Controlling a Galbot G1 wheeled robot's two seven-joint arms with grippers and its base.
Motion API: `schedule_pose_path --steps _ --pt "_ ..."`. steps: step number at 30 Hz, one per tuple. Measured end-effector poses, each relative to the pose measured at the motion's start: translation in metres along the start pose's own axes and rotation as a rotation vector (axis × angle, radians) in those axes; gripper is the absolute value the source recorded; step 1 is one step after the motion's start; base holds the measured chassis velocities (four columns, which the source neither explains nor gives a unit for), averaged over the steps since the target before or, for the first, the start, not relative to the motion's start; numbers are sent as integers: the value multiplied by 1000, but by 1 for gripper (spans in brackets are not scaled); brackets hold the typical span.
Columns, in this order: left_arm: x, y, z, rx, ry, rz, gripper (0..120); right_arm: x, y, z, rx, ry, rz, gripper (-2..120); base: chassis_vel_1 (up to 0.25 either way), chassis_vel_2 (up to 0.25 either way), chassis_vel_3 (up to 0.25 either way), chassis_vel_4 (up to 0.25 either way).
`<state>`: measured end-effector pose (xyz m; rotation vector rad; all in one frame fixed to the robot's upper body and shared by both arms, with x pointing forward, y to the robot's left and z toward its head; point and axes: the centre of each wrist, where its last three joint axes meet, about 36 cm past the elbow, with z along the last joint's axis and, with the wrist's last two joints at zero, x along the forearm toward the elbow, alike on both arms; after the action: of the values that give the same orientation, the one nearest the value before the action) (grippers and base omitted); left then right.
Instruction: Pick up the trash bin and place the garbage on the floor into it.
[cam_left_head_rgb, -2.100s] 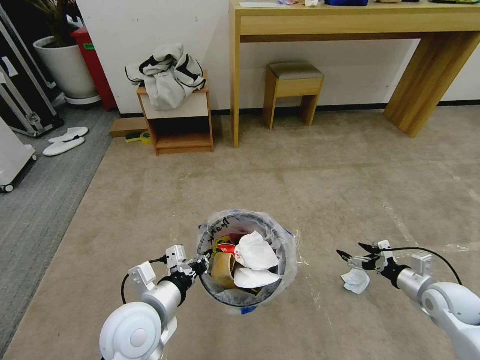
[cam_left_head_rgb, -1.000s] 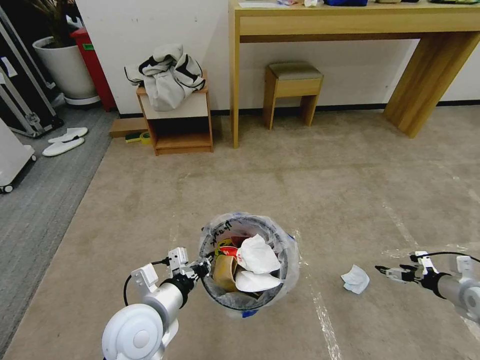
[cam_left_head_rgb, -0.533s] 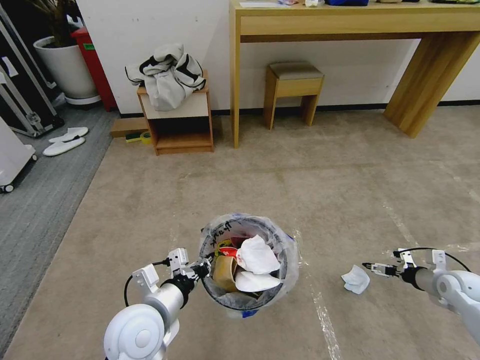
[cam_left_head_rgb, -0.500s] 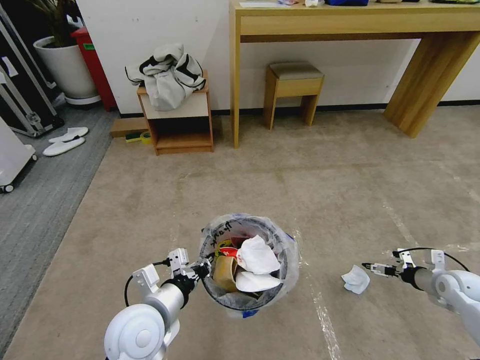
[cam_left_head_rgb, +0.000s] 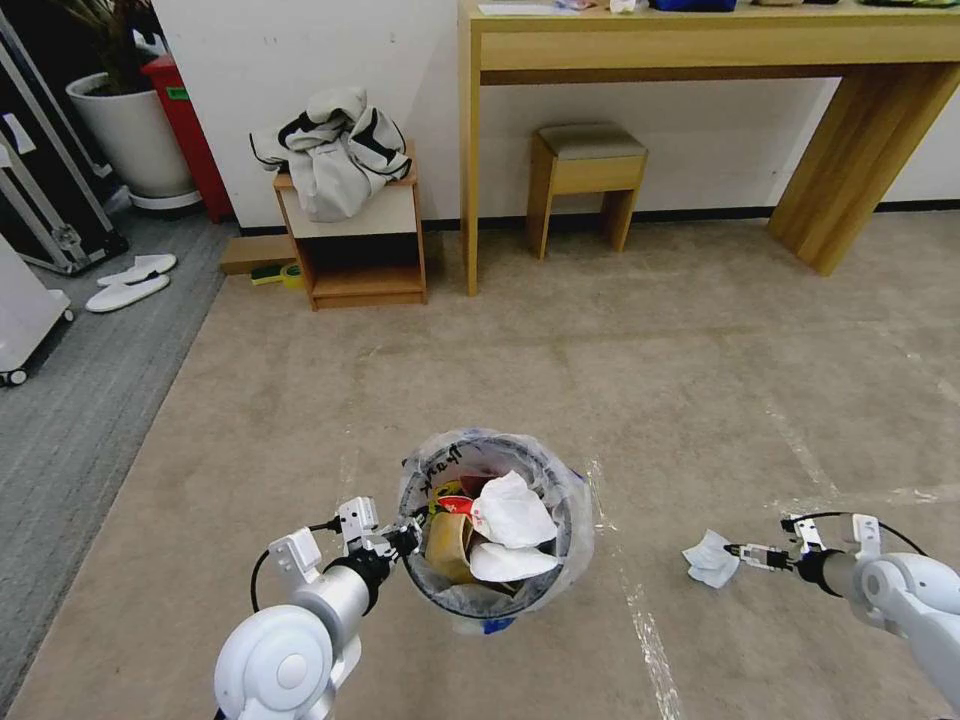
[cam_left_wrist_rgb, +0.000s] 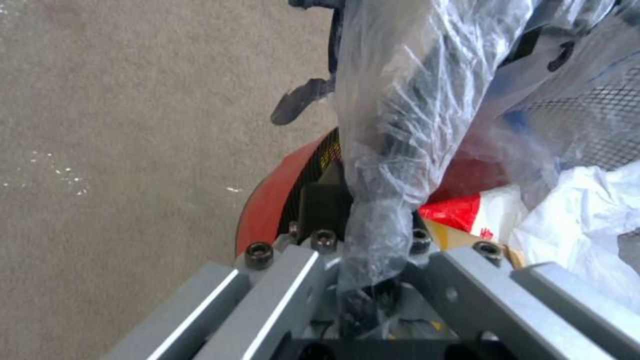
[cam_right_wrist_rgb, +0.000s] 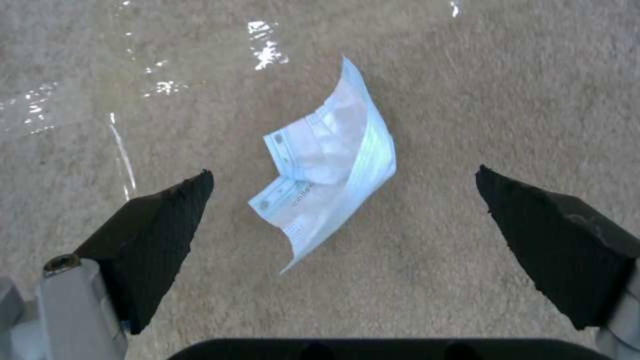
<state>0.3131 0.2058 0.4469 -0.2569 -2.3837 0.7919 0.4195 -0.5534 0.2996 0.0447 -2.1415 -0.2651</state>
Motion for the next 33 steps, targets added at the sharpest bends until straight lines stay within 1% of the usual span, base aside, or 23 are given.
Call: schedule_pose_path --steps 4,6,12,18,28,33 --pt "0 0 0 0 1 0 1 -6 0 2 -22 1 -2 100 0 0 0 0" --pt "-1 2 2 3 7 -3 1 -17 2 6 -49 10 -7 100 0 0 0 0" --pt "-2 2 3 5 9 -2 1 -30 4 8 -69 18 -9 100 0 0 0 0" --pt "-3 4 3 6 12 -4 1 -53 10 12 -89 32 -3 100 0 0 0 0" --pt "-5 4 3 4 15 0 1 -63 6 18 -116 37 25 100 0 0 0 0" --pt "-6 3 1 2 13 8 1 -66 4 18 -128 36 66 100 0 0 0 0"
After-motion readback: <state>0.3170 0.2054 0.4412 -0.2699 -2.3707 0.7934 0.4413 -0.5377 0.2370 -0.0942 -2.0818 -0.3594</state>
